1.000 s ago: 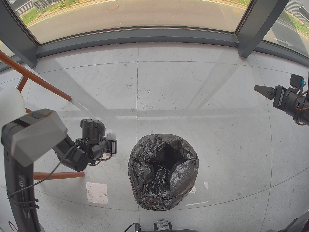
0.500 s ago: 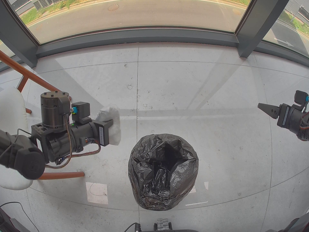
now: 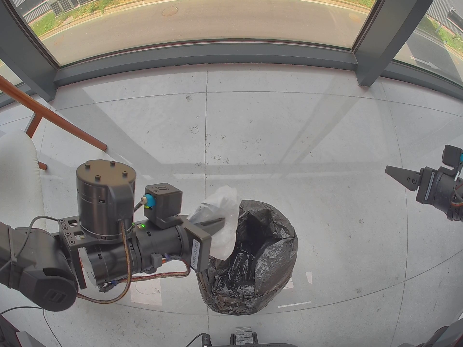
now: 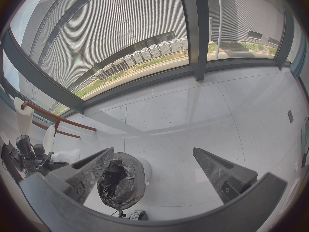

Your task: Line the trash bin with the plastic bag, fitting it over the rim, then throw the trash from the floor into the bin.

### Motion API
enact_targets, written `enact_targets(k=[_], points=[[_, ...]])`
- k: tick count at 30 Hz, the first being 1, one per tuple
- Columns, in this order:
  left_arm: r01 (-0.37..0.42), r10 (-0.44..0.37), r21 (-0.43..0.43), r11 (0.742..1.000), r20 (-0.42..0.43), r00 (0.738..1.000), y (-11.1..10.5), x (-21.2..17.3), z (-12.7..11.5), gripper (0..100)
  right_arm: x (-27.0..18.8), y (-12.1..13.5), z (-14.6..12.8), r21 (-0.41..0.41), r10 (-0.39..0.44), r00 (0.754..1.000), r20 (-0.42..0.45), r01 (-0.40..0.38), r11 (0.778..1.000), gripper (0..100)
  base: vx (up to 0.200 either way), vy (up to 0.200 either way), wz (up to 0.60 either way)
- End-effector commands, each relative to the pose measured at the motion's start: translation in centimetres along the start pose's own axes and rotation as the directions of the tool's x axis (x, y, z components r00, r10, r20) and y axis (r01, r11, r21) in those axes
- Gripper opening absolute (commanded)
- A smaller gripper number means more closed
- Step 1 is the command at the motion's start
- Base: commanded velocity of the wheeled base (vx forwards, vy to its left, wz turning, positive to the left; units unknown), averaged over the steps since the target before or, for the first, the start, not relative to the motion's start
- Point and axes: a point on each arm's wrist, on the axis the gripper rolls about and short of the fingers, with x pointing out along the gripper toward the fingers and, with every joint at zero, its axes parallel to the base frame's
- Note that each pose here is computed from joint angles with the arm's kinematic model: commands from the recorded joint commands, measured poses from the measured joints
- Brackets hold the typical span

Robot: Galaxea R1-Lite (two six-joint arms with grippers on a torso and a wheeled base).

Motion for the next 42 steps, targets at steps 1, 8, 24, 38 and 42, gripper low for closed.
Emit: enact_targets(k=[1,8,24,38,42], points=[[0.021,-0.021,0.004,1.000,-0.021,1.000,-0.6,0.2,-0.5,0,-0.3,0.0,-0.4,-0.002,0.005,1.000,-0.007,-0.005,1.000,100,0.000,0.000,0.00],[0.036,-0.036,0.007,0.999,-0.035,0.999,-0.9,0.1,-0.9,100,-0.6,0.0,-0.4,0.000,0.006,1.000,0.003,-0.006,1.000,100,0.000,0.000,0.00],[-0.110,0.136,-0.159,0.981,0.165,0.977,1.3,-5.8,0.7,100,-4.7,-2.4,-3.0,0.046,-0.102,0.993,0.055,0.100,0.994,100,0.000,0.000,0.00],[-0.635,0.736,-0.380,0.672,0.256,0.626,5.6,-18.3,-4.1,100,-13.2,-3.1,-9.0,0.045,-0.199,0.934,0.297,0.194,0.980,100,0.000,0.000,0.00],[-0.710,0.829,-0.433,0.556,0.231,0.509,4.4,-21.5,-7.1,100,-14.8,-3.1,-11.6,-0.113,-0.163,0.915,0.370,0.218,0.969,100,0.000,0.000,0.00]])
